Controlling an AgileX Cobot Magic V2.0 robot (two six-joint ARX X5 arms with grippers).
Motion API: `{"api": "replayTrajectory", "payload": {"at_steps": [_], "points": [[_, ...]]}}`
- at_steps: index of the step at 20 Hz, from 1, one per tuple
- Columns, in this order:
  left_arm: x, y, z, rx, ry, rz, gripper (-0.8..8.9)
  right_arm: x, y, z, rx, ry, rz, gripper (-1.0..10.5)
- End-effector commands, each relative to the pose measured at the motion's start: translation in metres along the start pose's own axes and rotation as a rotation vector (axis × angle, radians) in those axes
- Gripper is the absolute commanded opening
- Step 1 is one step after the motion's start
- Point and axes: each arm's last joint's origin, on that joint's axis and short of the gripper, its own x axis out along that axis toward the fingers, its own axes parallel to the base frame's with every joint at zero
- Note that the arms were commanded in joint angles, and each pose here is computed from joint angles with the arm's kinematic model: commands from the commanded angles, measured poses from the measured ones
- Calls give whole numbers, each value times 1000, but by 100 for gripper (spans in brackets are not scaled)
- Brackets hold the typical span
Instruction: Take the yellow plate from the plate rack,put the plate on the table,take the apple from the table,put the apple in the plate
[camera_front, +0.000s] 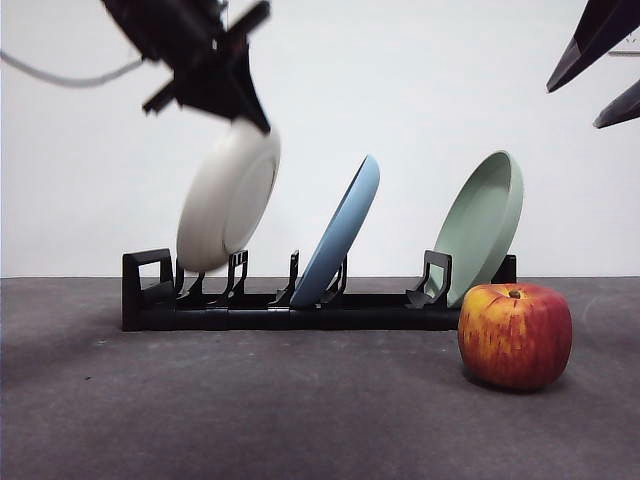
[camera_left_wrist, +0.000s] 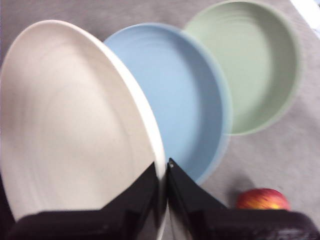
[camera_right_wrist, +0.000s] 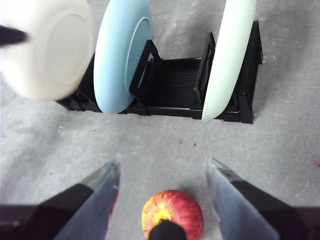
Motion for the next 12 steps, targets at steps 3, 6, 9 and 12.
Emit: {"api": "replayTrajectory", "payload": {"at_steps": [3,6,9,12], "points": [[-67,-47,13,162,-53,-32,-8,0,0,1,-11,-7,-2,284],[-118,-83,3,255,-100,-72,-8,0,0,1,-11,-7,-3,284],[-162,-111,-19,350,-104,-29,-8,0,0,2,-11,-7,-3,284],[-179,-135,-45,428,-10,37,-8,0,0,2,-11,-8,-3,284]]}}
